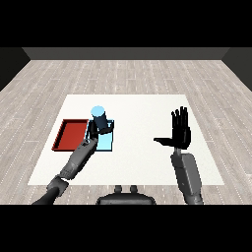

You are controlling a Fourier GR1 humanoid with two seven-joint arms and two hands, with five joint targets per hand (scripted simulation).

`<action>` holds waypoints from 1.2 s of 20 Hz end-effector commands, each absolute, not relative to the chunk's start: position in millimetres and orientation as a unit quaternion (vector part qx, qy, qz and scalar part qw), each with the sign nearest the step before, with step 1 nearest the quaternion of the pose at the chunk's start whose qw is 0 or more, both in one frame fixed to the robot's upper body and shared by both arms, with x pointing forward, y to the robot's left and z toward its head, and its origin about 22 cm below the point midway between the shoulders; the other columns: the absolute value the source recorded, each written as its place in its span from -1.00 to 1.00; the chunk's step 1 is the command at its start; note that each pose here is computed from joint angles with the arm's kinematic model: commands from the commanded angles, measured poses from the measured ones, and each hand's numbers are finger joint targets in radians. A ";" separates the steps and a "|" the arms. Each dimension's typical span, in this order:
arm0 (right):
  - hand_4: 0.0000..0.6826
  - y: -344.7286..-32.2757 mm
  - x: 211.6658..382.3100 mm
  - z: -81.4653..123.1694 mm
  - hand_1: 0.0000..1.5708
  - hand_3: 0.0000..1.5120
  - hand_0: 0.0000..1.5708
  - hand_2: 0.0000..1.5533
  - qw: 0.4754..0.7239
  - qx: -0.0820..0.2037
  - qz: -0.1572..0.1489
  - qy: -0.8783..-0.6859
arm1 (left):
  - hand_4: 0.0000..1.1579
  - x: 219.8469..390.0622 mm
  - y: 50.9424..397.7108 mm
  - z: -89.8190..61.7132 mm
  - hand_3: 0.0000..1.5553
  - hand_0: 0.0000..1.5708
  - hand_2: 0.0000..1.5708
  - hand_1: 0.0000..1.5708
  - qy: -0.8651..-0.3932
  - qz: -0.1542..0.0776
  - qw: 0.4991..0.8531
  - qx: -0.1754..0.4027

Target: Pick the blue can and put it in the blue box

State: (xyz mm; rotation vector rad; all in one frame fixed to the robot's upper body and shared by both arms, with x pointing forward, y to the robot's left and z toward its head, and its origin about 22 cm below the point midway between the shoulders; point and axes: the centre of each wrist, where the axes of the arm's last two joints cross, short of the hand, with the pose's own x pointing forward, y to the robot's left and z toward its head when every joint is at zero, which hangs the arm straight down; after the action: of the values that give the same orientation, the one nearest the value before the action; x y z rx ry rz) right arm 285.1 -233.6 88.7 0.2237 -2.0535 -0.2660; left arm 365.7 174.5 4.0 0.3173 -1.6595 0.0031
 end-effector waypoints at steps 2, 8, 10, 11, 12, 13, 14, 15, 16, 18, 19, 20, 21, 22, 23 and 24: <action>-1.00 -245.5 288.4 65.4 -1.00 -1.00 -1.00 -1.00 0.511 0.080 -0.119 -0.847 | 0.90 393.5 212.3 5.2 0.94 1.00 1.00 1.00 -0.698 -0.003 0.691 0.185; -1.00 -235.8 302.8 69.9 -1.00 -1.00 -1.00 -1.00 0.516 0.076 -0.120 -0.845 | 0.77 385.7 220.0 -40.6 0.87 1.00 1.00 1.00 -0.607 -0.014 0.759 0.236; -1.00 -244.6 300.4 66.7 -1.00 -1.00 -1.00 -1.00 0.523 0.075 -0.125 -0.840 | 0.72 389.5 236.6 -38.3 0.81 1.00 0.96 1.00 -0.574 -0.023 0.776 0.260; -1.00 -236.6 305.2 71.4 -1.00 -1.00 -1.00 -1.00 0.522 0.078 -0.120 -0.841 | 0.71 383.3 220.5 -51.2 0.79 1.00 0.95 1.00 -0.570 -0.020 0.779 0.260; -1.00 -243.6 312.5 56.8 -1.00 -1.00 -1.00 -1.00 0.533 0.066 -0.131 -0.833 | 0.70 379.6 233.8 -54.4 0.73 1.00 0.92 1.00 -0.550 -0.019 0.790 0.272; -1.00 -243.2 308.3 58.9 -1.00 -1.00 -1.00 -1.00 0.532 0.071 -0.127 -0.834 | 0.60 375.5 222.7 -63.2 0.46 0.97 0.81 0.97 -0.540 -0.019 0.792 0.285; -1.00 -249.6 304.4 67.4 -1.00 -1.00 -1.00 -1.00 0.528 0.070 -0.128 -0.836 | 0.55 372.8 234.0 -66.1 0.52 0.92 0.78 0.92 -0.526 -0.037 0.794 0.303; -1.00 -251.5 306.5 62.3 -1.00 -1.00 -1.00 -1.00 0.539 0.069 -0.128 -0.830 | 0.62 368.9 226.7 -72.5 0.53 0.71 0.62 0.71 -0.495 -0.047 0.812 0.305; -1.00 -255.5 301.1 61.3 -1.00 -1.00 -1.00 -1.00 0.532 0.066 -0.132 -0.834 | 0.60 363.6 248.7 -75.5 0.43 0.57 0.46 0.57 -0.472 -0.028 0.825 0.309; -1.00 -235.0 307.5 66.2 -1.00 -1.00 -1.00 -1.00 0.536 0.080 -0.129 -0.830 | 0.60 355.5 232.0 -87.9 0.04 0.21 0.11 0.21 -0.445 -0.057 0.848 0.282; -1.00 -234.4 302.0 55.7 -1.00 -1.00 -1.00 -1.00 0.531 0.070 -0.137 -0.834 | 0.57 354.6 249.7 -86.0 -0.18 0.46 0.34 0.46 -0.439 -0.056 0.852 0.280; -1.00 -249.1 313.1 65.3 -1.00 -1.00 -1.00 -1.00 0.535 0.073 -0.121 -0.833 | 0.61 352.3 236.0 -90.9 -0.47 0.13 -0.04 0.13 -0.447 -0.064 0.846 0.283; -1.00 -245.9 309.8 69.1 -1.00 -1.00 -1.00 -1.00 0.527 0.079 -0.136 -0.835 | 0.53 340.2 246.5 -101.4 0.04 0.15 0.14 0.15 -0.456 -0.046 0.843 0.281; -1.00 -249.3 306.2 65.0 -1.00 -1.00 -1.00 -1.00 0.519 0.081 -0.125 -0.841 | 0.34 347.8 263.3 -90.5 -0.29 0.47 0.37 0.47 -0.436 -0.035 0.856 0.276; -1.00 -235.7 303.3 64.8 -1.00 -1.00 -1.00 -1.00 0.523 0.074 -0.123 -0.840 | 0.05 344.6 244.5 -97.5 -0.49 0.72 0.58 0.72 -0.429 -0.039 0.866 0.254; -1.00 -249.3 302.9 52.4 -1.00 -1.00 -1.00 -1.00 0.523 0.085 -0.131 -0.838 | -0.09 345.3 269.0 -91.8 -1.00 0.25 0.20 0.25 -0.432 -0.066 0.858 0.271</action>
State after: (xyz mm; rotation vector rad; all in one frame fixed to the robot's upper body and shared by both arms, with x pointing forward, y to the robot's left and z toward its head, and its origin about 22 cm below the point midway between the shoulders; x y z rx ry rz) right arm 305.4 -244.4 61.9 0.1839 -2.0012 -0.3057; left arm 360.0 239.9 -81.4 0.5639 -0.9961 -0.1165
